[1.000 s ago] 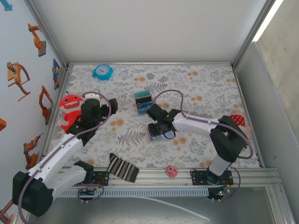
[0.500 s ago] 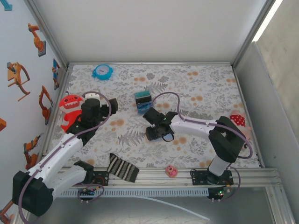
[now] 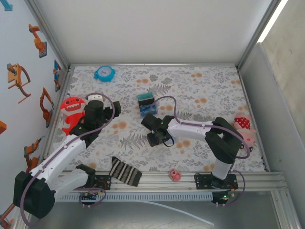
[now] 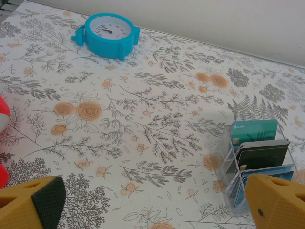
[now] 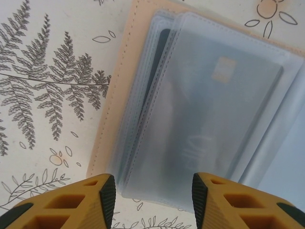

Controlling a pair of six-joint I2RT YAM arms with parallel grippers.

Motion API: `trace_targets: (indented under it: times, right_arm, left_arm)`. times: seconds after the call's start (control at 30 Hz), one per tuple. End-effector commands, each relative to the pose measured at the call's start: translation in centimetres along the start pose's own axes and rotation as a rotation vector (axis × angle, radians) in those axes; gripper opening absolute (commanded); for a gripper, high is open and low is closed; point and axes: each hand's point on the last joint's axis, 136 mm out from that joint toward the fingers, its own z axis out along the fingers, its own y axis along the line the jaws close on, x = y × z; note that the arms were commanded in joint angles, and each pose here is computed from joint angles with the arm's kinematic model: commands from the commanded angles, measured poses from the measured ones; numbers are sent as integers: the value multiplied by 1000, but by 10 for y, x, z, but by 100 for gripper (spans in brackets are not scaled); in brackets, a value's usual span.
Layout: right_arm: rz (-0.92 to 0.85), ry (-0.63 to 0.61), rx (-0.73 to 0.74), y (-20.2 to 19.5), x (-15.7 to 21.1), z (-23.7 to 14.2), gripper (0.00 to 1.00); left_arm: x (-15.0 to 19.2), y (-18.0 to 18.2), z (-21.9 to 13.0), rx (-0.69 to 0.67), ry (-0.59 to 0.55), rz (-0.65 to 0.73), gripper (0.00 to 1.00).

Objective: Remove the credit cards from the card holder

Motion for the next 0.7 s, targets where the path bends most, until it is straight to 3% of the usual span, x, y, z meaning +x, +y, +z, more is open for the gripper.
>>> trace_targets:
  times: [0.0, 0.33, 0.67]
  right_arm:
    - [-10, 6, 31, -1, -2, 0, 46]
    - [-10, 19, 82, -11, 2, 6, 47]
    - [-7, -3, 104, -14, -3, 3, 29]
  left_arm:
    - [-16, -8, -3, 21, -36, -28, 97]
    - [-15, -10, -1, 26, -27, -26, 97]
    - [-15, -11, -1, 30, -22, -26, 97]
